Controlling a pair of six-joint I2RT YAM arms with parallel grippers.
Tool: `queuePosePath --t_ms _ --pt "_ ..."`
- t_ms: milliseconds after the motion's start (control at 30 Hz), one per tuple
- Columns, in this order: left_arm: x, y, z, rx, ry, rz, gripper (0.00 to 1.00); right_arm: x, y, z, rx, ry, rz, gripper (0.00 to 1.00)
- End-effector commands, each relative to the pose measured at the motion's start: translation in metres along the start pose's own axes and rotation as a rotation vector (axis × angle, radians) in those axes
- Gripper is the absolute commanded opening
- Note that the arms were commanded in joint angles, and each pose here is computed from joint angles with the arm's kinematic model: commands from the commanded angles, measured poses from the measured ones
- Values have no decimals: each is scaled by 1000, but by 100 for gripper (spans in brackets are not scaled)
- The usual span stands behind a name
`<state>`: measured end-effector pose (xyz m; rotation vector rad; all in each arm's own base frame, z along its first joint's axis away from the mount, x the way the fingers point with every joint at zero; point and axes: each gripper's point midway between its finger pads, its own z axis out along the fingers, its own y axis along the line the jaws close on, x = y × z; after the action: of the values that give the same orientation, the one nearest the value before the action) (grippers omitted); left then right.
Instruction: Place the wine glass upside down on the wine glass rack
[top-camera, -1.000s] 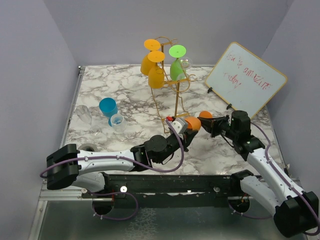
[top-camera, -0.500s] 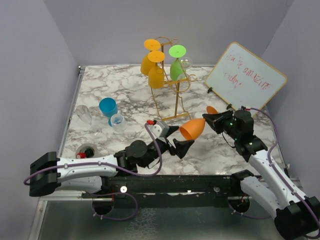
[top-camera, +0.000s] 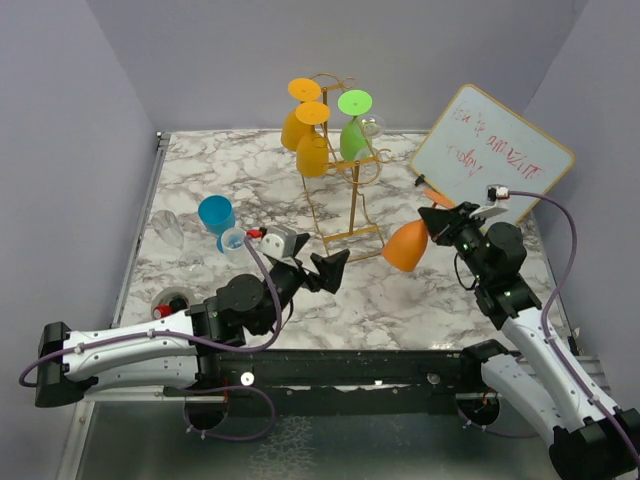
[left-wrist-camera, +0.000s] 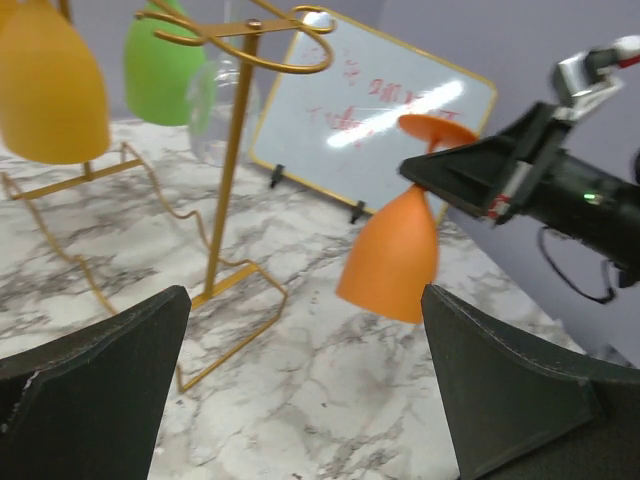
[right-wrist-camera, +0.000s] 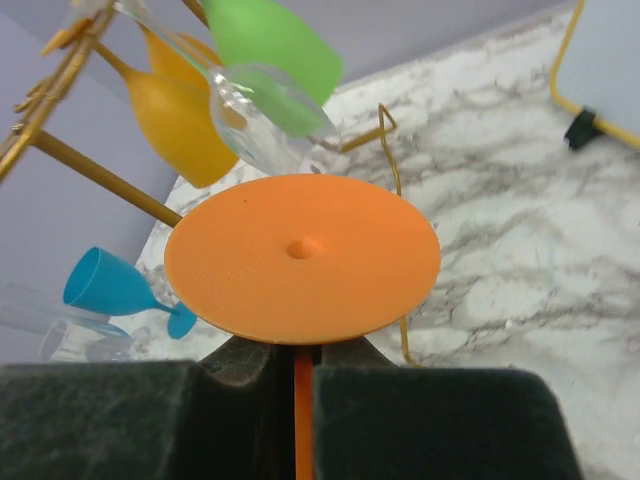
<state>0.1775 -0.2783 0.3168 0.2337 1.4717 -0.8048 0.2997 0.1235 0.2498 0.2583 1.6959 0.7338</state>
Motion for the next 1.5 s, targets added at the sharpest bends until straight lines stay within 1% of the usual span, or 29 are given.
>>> queuePosePath --t_ms 0,133,233,333,367,433,500,533,600,700,833,1100,1300,1467 --pt "19 54 -9 -287 113 162 99 -48 25 -7 -109 -199 -250 1" --pt "31 62 -9 -323 157 169 99 -61 44 -14 -193 -256 -359 0" --pt "39 65 -8 -324 187 167 99 -64 58 -16 -268 -266 -449 1" --pt "42 75 -5 -372 212 156 99 -68 73 -17 -333 -267 -517 0" --pt "44 80 -5 -388 229 149 99 -70 74 -14 -323 -255 -512 0" --pt "51 103 1 -442 268 110 99 -74 72 -1 -278 -189 -498 1" --pt "63 123 4 -466 324 34 99 -74 69 13 -242 -127 -491 1" --pt "66 130 5 -474 343 1 99 -73 70 18 -247 -119 -488 0" --pt "71 135 7 -458 365 -42 99 -76 78 20 -285 -144 -485 1" --pt "70 134 10 -433 366 -71 99 -81 82 24 -299 -165 -490 1" --pt "62 134 14 -418 349 -75 99 -82 87 32 -333 -173 -547 0" --pt "53 133 21 -380 357 -73 99 -71 93 56 -413 -124 -664 1" --pt "54 132 23 -362 376 -76 99 -63 97 68 -485 -122 -760 0" --pt "57 134 24 -361 393 -69 99 -58 99 74 -524 -138 -786 0"
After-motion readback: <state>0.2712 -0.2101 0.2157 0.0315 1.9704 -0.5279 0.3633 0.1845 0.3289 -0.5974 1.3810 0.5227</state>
